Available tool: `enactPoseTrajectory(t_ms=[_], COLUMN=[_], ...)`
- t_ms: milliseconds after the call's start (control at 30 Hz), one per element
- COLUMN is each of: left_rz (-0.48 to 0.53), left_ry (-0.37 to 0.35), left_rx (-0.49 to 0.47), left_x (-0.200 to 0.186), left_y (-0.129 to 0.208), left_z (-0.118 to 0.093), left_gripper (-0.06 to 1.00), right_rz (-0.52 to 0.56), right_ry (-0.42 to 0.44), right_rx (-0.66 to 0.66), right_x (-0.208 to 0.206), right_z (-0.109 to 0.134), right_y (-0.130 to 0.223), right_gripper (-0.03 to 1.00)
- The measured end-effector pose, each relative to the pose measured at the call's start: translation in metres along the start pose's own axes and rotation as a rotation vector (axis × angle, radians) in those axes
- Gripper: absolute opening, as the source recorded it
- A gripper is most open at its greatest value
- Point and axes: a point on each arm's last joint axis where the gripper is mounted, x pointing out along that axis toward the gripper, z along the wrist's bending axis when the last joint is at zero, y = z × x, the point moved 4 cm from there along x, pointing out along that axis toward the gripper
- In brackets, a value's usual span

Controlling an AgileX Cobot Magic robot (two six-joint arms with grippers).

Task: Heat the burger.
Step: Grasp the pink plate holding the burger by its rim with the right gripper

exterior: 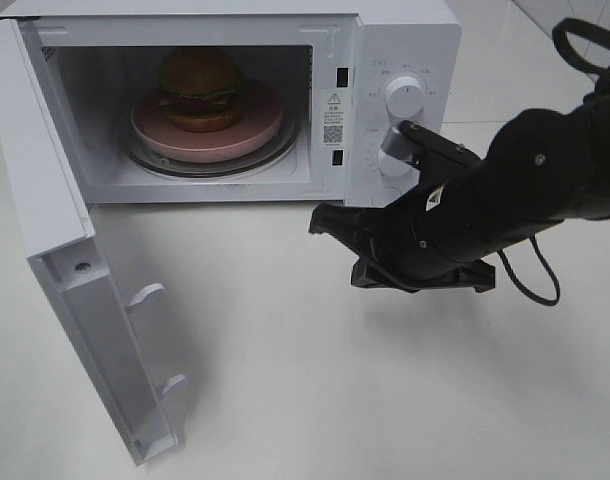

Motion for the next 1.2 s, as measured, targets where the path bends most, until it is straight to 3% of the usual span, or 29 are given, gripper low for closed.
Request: enactPoseTrajectory(t_ms=[33, 100, 167, 200, 233, 333, 433, 467, 500, 533, 567, 600, 633, 667, 700, 733, 800, 900, 967, 1000, 1067, 1100, 1167, 1200], left_rz=[0.000, 0.000, 0.000, 0.000, 0.000, 0.000, 0.000, 0.000, 0.000, 0.000, 0.000, 0.000, 0.000, 0.000, 0.000, 0.000, 0.000, 0.000, 0.000, 0.000, 0.000, 0.000, 0.000, 0.000], left_ry=[0.000, 0.000, 0.000, 0.000, 0.000, 0.000, 0.000, 0.000, 0.000, 0.000, 0.000, 0.000, 0.000, 0.000, 0.000, 0.000, 0.000, 0.000, 0.000, 0.000, 0.000, 0.000, 0.000, 0.000], left_rx=[0.000, 0.000, 0.000, 0.000, 0.000, 0.000, 0.000, 0.000, 0.000, 0.000, 0.000, 0.000, 0.000, 0.000, 0.000, 0.000, 0.000, 0.000, 0.000, 0.000, 0.000, 0.000, 0.000, 0.000], left_x=[0.000, 0.000, 0.000, 0.000, 0.000, 0.000, 0.000, 0.000, 0.000, 0.000, 0.000, 0.000, 0.000, 0.000, 0.000, 0.000, 0.000, 0.000, 0.000, 0.000, 0.000, 0.000, 0.000, 0.000], left_y=[0.000, 0.000, 0.000, 0.000, 0.000, 0.000, 0.000, 0.000, 0.000, 0.000, 0.000, 0.000, 0.000, 0.000, 0.000, 0.000, 0.000, 0.000, 0.000, 0.000, 0.000, 0.000, 0.000, 0.000], left_z=[0.000, 0.000, 0.000, 0.000, 0.000, 0.000, 0.000, 0.000, 0.000, 0.000, 0.000, 0.000, 0.000, 0.000, 0.000, 0.000, 0.000, 0.000, 0.000, 0.000, 0.000, 0.000, 0.000, 0.000], left_gripper=[0.97, 0.97, 0.97, 0.97, 0.97, 0.97, 0.97, 0.97, 0.97, 0.97, 0.97, 0.97, 0.97, 0.97, 0.97, 0.97, 0.97, 0.97, 0.97, 0.97, 0.97, 0.97, 0.97, 0.97], right_rz=[0.000, 0.083, 0.119, 0.161, 0.161, 0.253, 0.268, 0.290, 0.295, 0.295, 0.300, 0.302, 0.302, 0.305, 0.305, 0.302, 0.277, 0.262, 0.172, 0.172, 0.053, 0.053, -0.017, -0.017], right_ry=[0.000, 0.025, 0.036, 0.050, 0.050, 0.064, 0.065, 0.065, 0.064, 0.064, 0.060, 0.057, 0.057, 0.067, 0.067, 0.084, 0.129, 0.144, 0.189, 0.189, 0.218, 0.218, 0.229, 0.229], right_rx=[0.000, -0.189, -0.261, -0.408, -0.408, -0.870, -0.980, -1.186, -1.276, -1.276, -1.488, -1.584, -1.584, -1.744, -1.744, -1.888, -2.036, -2.071, -2.137, -2.137, -2.169, -2.169, -2.159, -2.159], right_x=[0.000, -0.008, -0.011, -0.017, -0.017, -0.030, -0.033, -0.036, -0.037, -0.037, -0.040, -0.040, -0.040, -0.041, -0.041, -0.041, -0.040, -0.040, -0.038, -0.038, -0.038, -0.038, -0.038, -0.038], right_z=[0.000, 0.006, 0.007, 0.009, 0.009, 0.011, 0.011, 0.010, 0.010, 0.010, 0.010, 0.010, 0.010, 0.010, 0.010, 0.011, 0.016, 0.018, 0.028, 0.028, 0.040, 0.040, 0.046, 0.046], right_y=[0.000, -0.002, -0.002, -0.005, -0.005, -0.014, -0.016, -0.020, -0.022, -0.022, -0.028, -0.030, -0.030, -0.035, -0.035, -0.037, -0.042, -0.043, -0.051, -0.051, -0.058, -0.058, -0.062, -0.062], right_gripper=[0.01, 0.01, 0.01, 0.01, 0.01, 0.01, 0.01, 0.02, 0.02, 0.02, 0.02, 0.03, 0.03, 0.04, 0.04, 0.07, 0.14, 0.18, 0.32, 0.32, 0.54, 0.54, 0.73, 0.73])
